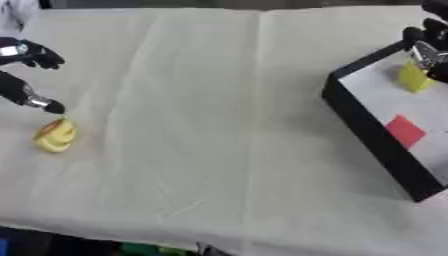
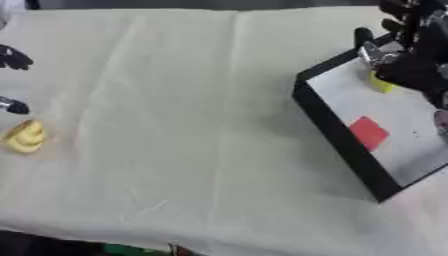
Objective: Pick up the objects with one hand, pass them to the other hand, and then place them into the box on the other side of the table.
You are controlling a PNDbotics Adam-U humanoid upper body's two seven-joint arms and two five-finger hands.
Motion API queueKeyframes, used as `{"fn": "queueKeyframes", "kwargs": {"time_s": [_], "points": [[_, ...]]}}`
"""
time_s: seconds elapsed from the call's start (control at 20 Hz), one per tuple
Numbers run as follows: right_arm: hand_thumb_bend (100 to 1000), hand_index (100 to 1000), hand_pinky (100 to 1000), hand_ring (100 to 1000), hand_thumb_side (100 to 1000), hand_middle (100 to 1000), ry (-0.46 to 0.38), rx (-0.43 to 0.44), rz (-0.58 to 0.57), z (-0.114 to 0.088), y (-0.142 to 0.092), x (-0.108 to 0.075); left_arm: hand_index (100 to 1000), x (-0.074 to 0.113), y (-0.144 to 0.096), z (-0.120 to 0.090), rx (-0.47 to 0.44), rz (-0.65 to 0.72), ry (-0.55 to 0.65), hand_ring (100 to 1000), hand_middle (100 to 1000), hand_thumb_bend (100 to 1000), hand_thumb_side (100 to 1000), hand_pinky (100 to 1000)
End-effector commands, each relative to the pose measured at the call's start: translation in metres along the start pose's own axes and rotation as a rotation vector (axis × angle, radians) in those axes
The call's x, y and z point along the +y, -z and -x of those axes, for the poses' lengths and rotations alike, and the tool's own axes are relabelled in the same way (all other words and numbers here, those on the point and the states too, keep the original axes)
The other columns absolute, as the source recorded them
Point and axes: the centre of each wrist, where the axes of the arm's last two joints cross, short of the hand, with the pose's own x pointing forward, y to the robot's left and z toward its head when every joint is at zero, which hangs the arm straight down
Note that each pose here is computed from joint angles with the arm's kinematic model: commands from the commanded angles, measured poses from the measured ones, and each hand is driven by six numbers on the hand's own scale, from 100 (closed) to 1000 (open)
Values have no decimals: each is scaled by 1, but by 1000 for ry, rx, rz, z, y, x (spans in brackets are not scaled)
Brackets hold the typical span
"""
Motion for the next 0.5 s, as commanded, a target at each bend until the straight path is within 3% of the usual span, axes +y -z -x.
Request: {"fn": "queueKeyframes", "kwargs": {"time_s": [0.05, 0.5], "points": [[182, 1000, 1000, 997, 100, 986, -17, -24, -4, -8, 1, -2, 853, 13, -13, -2, 18, -22, 8, 834, 743, 786, 402, 898], [180, 1000, 1000, 1000, 100, 986, -21, -19, -12, -7, 1, -1, 844, 0, -19, -24, 98, -104, 44, 834, 740, 837, 366, 904]]}}
